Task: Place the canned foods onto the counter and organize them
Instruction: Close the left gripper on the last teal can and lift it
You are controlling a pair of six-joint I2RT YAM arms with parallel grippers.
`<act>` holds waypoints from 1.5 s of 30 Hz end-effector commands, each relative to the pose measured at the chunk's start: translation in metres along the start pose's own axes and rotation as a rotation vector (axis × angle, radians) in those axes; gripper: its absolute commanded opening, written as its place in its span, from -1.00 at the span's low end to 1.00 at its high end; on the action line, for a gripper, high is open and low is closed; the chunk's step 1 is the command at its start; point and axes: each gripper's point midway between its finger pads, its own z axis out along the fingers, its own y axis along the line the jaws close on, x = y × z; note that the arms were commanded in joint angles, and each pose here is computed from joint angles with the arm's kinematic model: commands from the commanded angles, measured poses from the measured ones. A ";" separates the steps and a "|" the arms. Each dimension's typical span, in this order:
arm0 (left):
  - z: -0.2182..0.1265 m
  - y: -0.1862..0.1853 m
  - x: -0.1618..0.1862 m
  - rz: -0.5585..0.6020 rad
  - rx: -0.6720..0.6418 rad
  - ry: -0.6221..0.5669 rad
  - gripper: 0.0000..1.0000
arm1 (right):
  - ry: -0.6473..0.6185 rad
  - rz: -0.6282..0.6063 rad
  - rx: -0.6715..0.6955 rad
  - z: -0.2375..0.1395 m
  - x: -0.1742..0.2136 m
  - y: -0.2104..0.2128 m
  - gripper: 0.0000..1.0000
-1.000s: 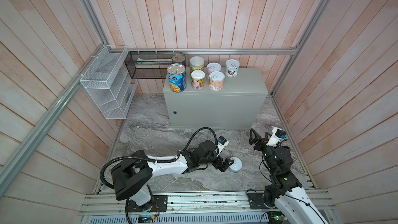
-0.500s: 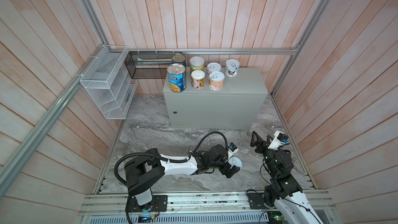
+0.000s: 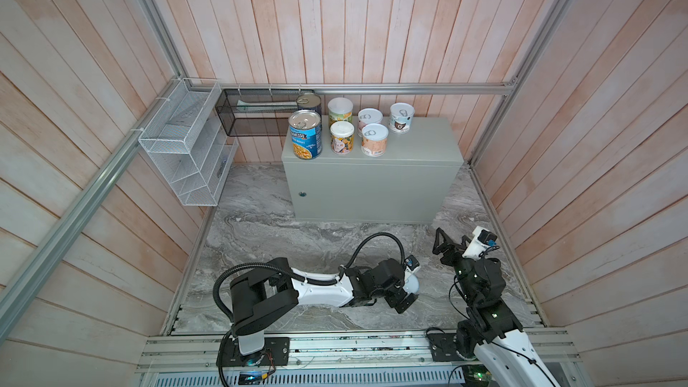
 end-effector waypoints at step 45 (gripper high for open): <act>-0.007 0.099 -0.021 -0.209 -0.225 -0.038 0.31 | 0.113 -0.004 -0.120 0.009 0.023 0.021 0.94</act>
